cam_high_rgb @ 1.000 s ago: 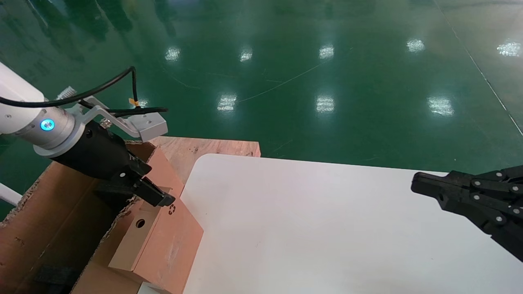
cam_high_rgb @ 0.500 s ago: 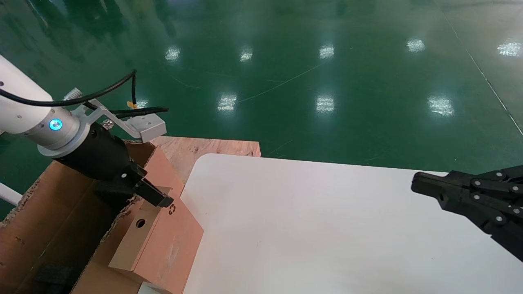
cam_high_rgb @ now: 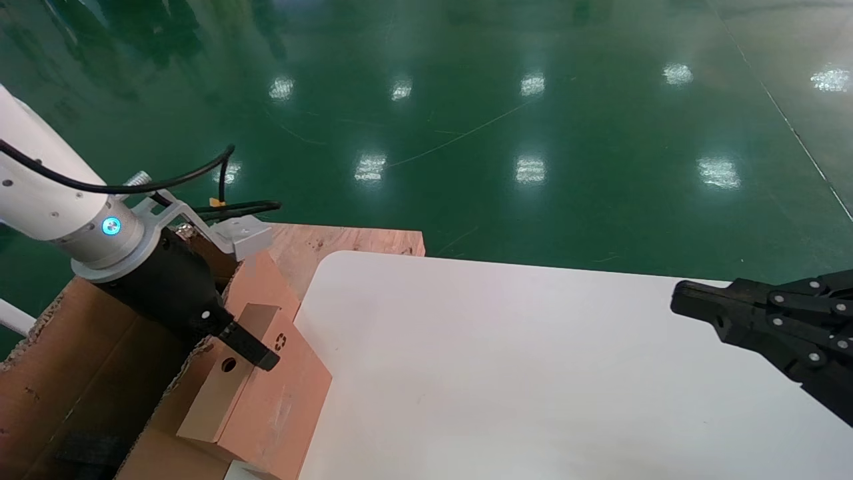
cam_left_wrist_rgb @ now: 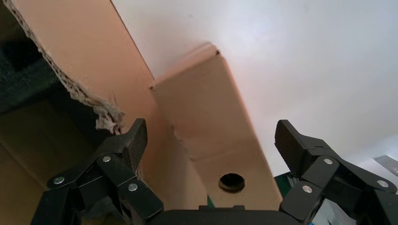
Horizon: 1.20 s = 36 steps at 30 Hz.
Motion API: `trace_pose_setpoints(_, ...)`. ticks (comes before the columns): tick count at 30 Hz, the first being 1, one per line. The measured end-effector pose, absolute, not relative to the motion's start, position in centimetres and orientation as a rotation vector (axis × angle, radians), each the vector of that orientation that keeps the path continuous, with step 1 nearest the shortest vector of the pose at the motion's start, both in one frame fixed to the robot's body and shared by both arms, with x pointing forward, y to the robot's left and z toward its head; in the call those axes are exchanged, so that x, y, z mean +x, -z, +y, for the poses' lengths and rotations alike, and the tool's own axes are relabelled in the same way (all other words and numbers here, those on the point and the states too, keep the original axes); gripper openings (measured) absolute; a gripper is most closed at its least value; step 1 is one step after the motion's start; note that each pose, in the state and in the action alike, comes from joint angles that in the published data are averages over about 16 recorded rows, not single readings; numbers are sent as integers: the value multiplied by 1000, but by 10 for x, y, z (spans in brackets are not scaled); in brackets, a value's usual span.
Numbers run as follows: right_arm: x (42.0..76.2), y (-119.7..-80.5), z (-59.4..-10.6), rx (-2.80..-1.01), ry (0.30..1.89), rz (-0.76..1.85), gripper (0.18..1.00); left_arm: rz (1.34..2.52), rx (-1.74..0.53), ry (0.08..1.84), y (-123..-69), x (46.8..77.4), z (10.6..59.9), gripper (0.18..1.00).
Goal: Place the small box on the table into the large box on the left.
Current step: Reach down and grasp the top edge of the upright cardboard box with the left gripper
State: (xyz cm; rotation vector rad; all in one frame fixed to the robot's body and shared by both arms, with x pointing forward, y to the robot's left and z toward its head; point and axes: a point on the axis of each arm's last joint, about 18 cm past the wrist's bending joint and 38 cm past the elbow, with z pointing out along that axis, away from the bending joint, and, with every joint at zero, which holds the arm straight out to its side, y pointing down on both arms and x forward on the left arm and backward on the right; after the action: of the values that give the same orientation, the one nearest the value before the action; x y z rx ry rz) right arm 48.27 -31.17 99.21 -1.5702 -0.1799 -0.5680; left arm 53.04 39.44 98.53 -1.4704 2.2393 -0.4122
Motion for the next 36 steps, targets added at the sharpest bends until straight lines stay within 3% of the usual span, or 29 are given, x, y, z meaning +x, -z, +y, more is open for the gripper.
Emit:
trace_pose_setpoints(26,483,-992,-312,-1570,568,-179,194,2293,-1492,428,-976,524,389,1001)
trace_pose_setpoints(36,483,-992,-312,-1570,568,-179,245,2290,-1496,426,-976,524,390,1000)
